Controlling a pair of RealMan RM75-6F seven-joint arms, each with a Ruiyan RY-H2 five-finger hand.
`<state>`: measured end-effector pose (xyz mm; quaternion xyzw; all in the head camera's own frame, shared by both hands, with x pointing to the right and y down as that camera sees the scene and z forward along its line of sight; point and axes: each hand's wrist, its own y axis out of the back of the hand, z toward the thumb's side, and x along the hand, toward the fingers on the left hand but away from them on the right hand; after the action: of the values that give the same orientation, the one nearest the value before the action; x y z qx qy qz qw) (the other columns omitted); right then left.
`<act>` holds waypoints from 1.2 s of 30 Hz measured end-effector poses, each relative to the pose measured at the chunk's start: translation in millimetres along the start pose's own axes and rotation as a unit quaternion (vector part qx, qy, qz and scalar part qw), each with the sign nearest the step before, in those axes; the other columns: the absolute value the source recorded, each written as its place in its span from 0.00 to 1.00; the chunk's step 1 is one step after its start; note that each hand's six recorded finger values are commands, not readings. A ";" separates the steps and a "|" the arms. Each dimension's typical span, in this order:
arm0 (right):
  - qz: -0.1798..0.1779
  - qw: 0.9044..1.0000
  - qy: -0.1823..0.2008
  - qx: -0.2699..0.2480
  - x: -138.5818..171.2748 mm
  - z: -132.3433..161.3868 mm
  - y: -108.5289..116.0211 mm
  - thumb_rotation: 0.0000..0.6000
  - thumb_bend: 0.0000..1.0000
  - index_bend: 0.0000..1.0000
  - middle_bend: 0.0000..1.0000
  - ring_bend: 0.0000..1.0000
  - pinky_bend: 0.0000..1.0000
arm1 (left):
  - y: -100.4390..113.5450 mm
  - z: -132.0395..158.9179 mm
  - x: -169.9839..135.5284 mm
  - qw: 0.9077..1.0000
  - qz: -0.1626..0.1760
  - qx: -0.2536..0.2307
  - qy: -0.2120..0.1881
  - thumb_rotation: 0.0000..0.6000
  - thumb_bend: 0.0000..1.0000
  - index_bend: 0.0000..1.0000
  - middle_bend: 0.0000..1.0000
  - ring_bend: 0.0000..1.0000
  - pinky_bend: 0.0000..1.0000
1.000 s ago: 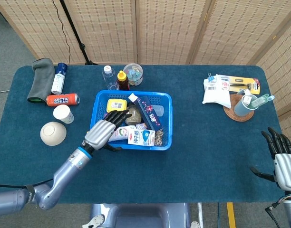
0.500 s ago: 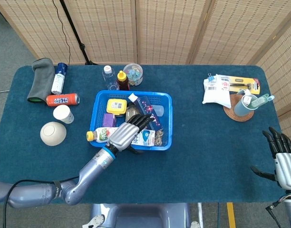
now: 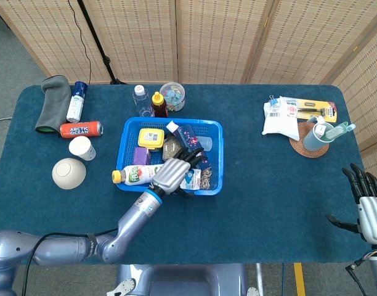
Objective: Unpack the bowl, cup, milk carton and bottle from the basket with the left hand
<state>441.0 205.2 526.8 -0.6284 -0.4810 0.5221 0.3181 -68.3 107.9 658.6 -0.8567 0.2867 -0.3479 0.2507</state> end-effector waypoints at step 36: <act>-0.002 1.000 0.007 -0.001 2.9 3.9 1.1 1.00 0.00 0.00 0.00 0.00 0.00 | 114.0 14.7 -54.5 0.988 0.153 0.002 -0.028 1.00 0.30 0.49 0.33 0.41 0.17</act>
<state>437.6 207.1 523.8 -0.6313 -0.4805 0.5164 0.3223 -125.9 66.6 552.9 -0.8118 0.4066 -0.2815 0.3105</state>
